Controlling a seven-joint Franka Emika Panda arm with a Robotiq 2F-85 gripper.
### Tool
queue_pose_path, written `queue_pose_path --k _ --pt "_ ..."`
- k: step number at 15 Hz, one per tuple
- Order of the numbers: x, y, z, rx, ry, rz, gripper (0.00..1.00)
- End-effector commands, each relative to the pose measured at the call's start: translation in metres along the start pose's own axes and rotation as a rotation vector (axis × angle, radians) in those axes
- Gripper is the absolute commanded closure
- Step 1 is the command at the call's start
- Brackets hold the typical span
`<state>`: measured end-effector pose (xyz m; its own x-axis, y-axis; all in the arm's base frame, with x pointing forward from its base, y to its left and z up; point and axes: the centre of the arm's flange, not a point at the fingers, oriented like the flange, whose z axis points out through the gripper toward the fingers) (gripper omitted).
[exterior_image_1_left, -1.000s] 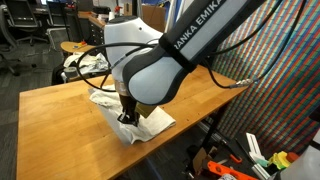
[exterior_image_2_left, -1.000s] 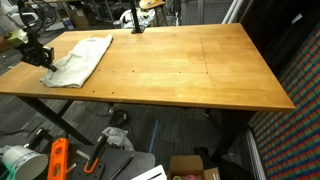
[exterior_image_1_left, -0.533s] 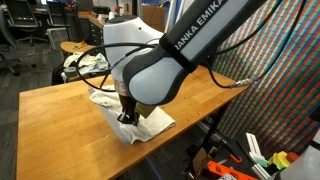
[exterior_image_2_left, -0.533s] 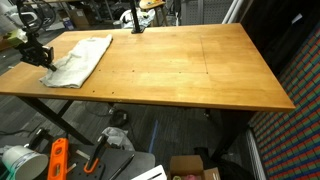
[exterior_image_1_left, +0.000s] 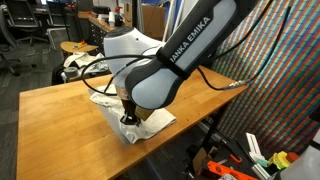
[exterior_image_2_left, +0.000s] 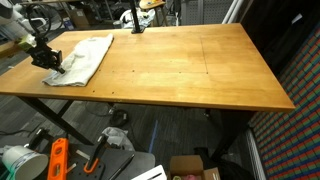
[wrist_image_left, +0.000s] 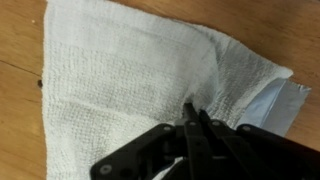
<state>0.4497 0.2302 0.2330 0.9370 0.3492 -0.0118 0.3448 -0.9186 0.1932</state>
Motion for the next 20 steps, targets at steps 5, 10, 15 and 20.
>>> queue_pose_path --k 5,10,15,20 --pt "0.026 0.008 0.005 -0.048 -0.004 0.065 0.98" --pt "0.028 0.02 0.009 -0.067 -0.01 0.105 0.99" --pt "0.025 0.027 0.01 -0.064 -0.02 0.126 0.99" --pt "0.02 0.042 0.004 -0.041 -0.021 0.105 0.5"
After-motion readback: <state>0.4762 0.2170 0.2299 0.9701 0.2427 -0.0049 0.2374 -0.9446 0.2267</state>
